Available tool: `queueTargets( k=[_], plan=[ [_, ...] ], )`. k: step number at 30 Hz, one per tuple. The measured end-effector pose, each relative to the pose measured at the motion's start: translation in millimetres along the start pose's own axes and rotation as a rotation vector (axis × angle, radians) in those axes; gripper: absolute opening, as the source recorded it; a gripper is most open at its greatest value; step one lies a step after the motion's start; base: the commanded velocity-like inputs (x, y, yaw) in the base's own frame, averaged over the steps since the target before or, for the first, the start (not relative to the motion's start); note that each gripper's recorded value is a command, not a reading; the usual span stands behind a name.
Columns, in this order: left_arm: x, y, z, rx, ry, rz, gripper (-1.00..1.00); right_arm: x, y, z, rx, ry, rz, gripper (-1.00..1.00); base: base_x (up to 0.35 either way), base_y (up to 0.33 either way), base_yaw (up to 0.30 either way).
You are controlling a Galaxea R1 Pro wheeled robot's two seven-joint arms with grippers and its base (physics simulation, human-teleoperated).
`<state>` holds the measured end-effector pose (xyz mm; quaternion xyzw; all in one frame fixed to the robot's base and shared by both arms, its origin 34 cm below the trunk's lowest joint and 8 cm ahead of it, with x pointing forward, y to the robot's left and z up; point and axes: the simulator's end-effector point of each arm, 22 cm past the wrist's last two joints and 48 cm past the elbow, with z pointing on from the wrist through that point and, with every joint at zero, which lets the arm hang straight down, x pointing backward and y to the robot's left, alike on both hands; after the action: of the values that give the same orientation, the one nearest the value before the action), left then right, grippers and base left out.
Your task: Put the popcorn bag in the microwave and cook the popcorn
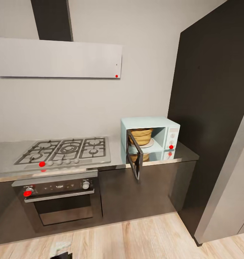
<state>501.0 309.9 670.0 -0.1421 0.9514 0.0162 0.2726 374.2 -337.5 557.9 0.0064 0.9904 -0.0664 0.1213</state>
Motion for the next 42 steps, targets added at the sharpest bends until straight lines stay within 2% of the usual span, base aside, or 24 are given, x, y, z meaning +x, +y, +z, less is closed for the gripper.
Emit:
queueTargets(
  k=[1,3,4,5,6,7,10,12,14,16,18,25,32,36,38,40,41,42],
  plan=[
    [-40,-13,-4.0,0.023,-0.04,0.0,1.0,0,0,0.0,0.0,0.0,0.0,1.0,0.0,0.0,0.0],
    [-143,-50,-25.7,0.098,-0.16,0.0,1.0,0,-1,0.0,0.001,0.0,0.001,1.0,0.0,0.0,0.0],
    [-165,-62,-34.9,0.132,-0.185,0.004,1.0,0,-2,0.0,0.002,-0.001,0.0,1.0,0.0,0.0,0.0],
    [-208,-115,-68.1,0.331,-0.246,0.024,1.0,0,-6,0.2,0.008,-0.001,-0.002,1.0,0.0,0.0,0.0],
    [-294,-151,-118.3,0.448,-0.4,0.049,1.0,0,-7,0.1,0.009,-0.002,-0.003,1.0,0.0,0.0,0.0],
    [-316,-166,-140.1,0.506,-0.45,0.066,1.0,0,-8,0.1,0.01,-0.002,-0.004,1.0,0.0,0.0,0.0],
    [-332,-207,-193.3,0.685,-0.538,0.142,1.0,-1,-9,0.2,0.012,-0.003,-0.005,1.0,0.0,0.0,0.0],
    [-324,-251,-234.4,0.839,-0.574,0.252,1.0,-1,-10,0.2,0.013,-0.002,-0.007,1.0,0.0,0.0,0.0],
    [-301,-288,-251.8,0.921,-0.56,0.343,1.0,0,-8,0.2,0.012,-0.001,-0.008,1.0,0.0,0.0,0.0],
    [-290,-301,-254.4,0.942,-0.549,0.374,1.0,0,-5,0.0,0.008,-0.001,-0.012,1.0,0.144,0.0,0.0],
    [-282,-305,-245.6,0.939,-0.521,0.382,1.0,-1,-4,-0.2,0.007,-0.001,-0.015,1.0,0.302,0.0,0.0],
    [-277,-304,-235.5,0.933,-0.496,0.37,1.0,0,-3,-0.2,0.003,0.0,-0.017,1.0,0.322,0.0,0.0],
    [-276,-305,-235.2,0.933,-0.494,0.372,1.0,0,-2,-0.2,0.001,0.0,-0.02,1.0,0.312,0.0,0.0],
    [-274,-307,-236.2,0.942,-0.492,0.375,1.0,-1,-2,0.0,0.005,-0.002,-0.066,1.0,0.074,0.0,0.0],
    [-272,-309,-237.8,0.953,-0.489,0.379,1.0,-1,-2,0.0,0.006,-0.003,-0.072,1.0,0.01,0.0,0.0],
    [-264,-317,-240.3,0.971,-0.474,0.401,1.0,-1,-3,0.1,0.007,-0.003,-0.075,1.0,0.003,0.0,0.0],
    [-245,-333,-244.7,1.004,-0.445,0.452,1.0,-1,-3,0.1,0.007,-0.003,-0.077,1.0,0.0,0.0,0.0],
    [-236,-340,-246.2,1.016,-0.433,0.476,1.0,-1,-3,0.1,0.007,-0.003,-0.077,1.0,0.0,0.0,0.0]
  ],
)
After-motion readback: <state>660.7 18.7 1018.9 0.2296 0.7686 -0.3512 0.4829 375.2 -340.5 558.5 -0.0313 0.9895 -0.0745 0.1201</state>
